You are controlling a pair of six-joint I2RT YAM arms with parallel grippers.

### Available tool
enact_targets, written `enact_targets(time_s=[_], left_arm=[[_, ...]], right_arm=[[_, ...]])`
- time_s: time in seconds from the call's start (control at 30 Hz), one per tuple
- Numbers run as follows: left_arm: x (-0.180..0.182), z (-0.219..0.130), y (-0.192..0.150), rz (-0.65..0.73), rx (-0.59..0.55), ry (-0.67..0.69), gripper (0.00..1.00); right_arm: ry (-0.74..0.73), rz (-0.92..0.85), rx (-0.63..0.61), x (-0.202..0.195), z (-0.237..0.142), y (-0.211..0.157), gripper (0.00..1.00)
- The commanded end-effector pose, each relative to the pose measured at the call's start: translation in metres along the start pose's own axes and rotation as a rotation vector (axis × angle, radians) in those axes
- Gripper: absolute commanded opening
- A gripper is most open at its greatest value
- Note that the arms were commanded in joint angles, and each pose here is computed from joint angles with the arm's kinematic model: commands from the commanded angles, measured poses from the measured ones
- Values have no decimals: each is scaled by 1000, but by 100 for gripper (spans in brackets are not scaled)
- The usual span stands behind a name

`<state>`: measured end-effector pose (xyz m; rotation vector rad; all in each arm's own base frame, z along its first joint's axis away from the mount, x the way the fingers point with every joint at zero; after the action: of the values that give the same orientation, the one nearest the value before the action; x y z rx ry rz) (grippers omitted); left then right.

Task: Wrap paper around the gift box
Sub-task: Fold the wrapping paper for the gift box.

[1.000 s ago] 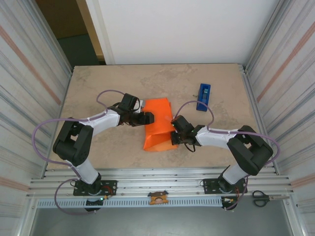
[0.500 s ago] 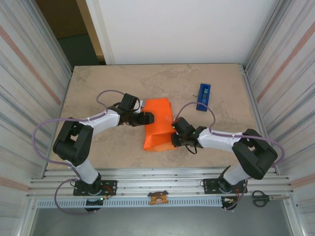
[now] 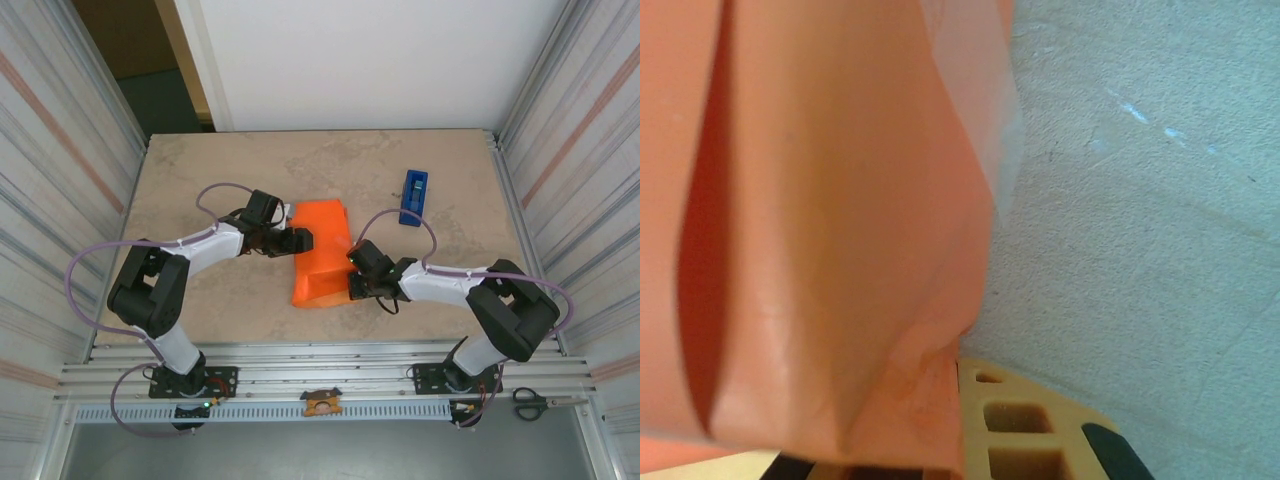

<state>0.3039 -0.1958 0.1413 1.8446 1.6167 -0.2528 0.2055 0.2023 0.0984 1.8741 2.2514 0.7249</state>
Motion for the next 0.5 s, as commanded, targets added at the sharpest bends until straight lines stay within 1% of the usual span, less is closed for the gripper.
enact_targets(time_s=[0.0, 0.07, 0.17, 0.2, 0.3, 0.37, 0.4, 0.47], left_arm=[[7, 3, -8, -21, 46, 22, 69], [7, 3, -7, -22, 47, 22, 69], [7, 3, -7, -22, 48, 20, 69], [7, 4, -7, -23, 49, 22, 68], [8, 4, -7, -23, 48, 21, 68], [8, 5, -8, -23, 51, 21, 68], [8, 4, -7, -24, 50, 21, 68], [8, 5, -7, -23, 50, 21, 68]], right_arm=[[-47, 12, 20, -4, -5, -8, 15], [-44, 6, 24, -5, -8, -12, 21], [-38, 5, 35, -6, -10, -18, 24], [-36, 3, 39, -6, -11, -20, 22], [-31, -4, 53, -5, -9, -26, 13], [-41, -3, 61, -6, -7, -29, 4], [-41, -2, 61, -6, -7, -30, 2], [-42, 2, 50, -5, -8, -29, 1]])
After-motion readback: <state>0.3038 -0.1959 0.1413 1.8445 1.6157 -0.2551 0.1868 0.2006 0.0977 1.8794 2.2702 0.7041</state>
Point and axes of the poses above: each hand's point on the last joint's axis, 136 mm out from that joint toward the fingers, its own z axis out along the fingers, its own x axis along the line the jaws close on, y = z × x, the point moved 9 cm from there along -z, back along the fingers, and after that the axes turned 1 degree about z, right-handed, at the moved point
